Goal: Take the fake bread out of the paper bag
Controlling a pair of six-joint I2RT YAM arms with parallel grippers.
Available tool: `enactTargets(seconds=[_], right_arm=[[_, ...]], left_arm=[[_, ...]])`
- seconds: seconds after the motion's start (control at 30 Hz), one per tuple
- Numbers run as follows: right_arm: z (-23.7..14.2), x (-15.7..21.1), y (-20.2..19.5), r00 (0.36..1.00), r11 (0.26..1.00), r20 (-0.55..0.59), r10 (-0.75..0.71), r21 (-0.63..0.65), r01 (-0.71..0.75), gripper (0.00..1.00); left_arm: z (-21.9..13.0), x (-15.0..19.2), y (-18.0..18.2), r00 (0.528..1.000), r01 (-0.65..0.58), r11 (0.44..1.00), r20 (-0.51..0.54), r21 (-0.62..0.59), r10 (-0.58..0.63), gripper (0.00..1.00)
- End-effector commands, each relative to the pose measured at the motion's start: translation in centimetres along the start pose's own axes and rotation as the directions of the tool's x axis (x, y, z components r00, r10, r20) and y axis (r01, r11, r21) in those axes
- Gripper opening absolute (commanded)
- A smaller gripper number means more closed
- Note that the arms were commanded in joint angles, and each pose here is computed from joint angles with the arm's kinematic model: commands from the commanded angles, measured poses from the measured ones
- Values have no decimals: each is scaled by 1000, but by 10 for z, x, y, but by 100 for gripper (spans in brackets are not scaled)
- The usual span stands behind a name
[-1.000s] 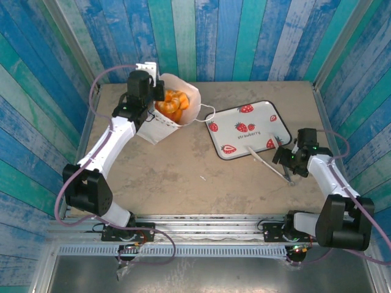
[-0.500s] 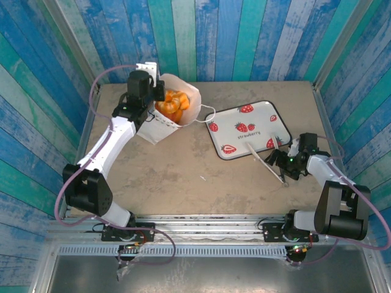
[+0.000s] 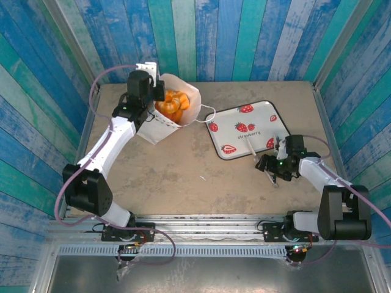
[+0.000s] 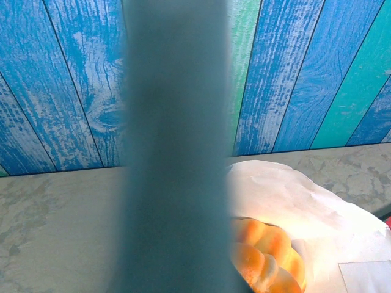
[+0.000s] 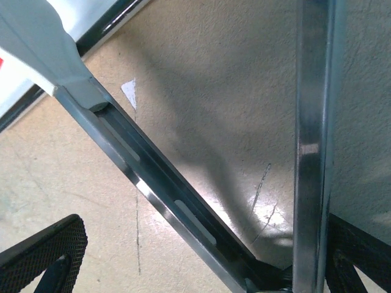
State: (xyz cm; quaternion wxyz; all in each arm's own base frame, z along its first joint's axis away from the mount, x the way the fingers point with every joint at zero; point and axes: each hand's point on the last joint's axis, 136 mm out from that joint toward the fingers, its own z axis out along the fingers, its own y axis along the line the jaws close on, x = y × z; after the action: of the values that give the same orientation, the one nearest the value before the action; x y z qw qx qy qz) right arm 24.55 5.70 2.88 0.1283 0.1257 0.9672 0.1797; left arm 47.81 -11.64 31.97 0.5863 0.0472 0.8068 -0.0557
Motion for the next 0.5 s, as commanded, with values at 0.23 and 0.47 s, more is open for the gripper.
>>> enactTargets(seconds=[0.23,0.47], right_arm=[[14,2,-13,999,986,-36,-31,164,36,89],[22,3,-14,996,980,-87,-24,195,40,83]], left_arm=[[-32,-44,10,989,31,999,145,-28,-26,0],[-32,-44,10,989,30,999,145,-28,-26,0]])
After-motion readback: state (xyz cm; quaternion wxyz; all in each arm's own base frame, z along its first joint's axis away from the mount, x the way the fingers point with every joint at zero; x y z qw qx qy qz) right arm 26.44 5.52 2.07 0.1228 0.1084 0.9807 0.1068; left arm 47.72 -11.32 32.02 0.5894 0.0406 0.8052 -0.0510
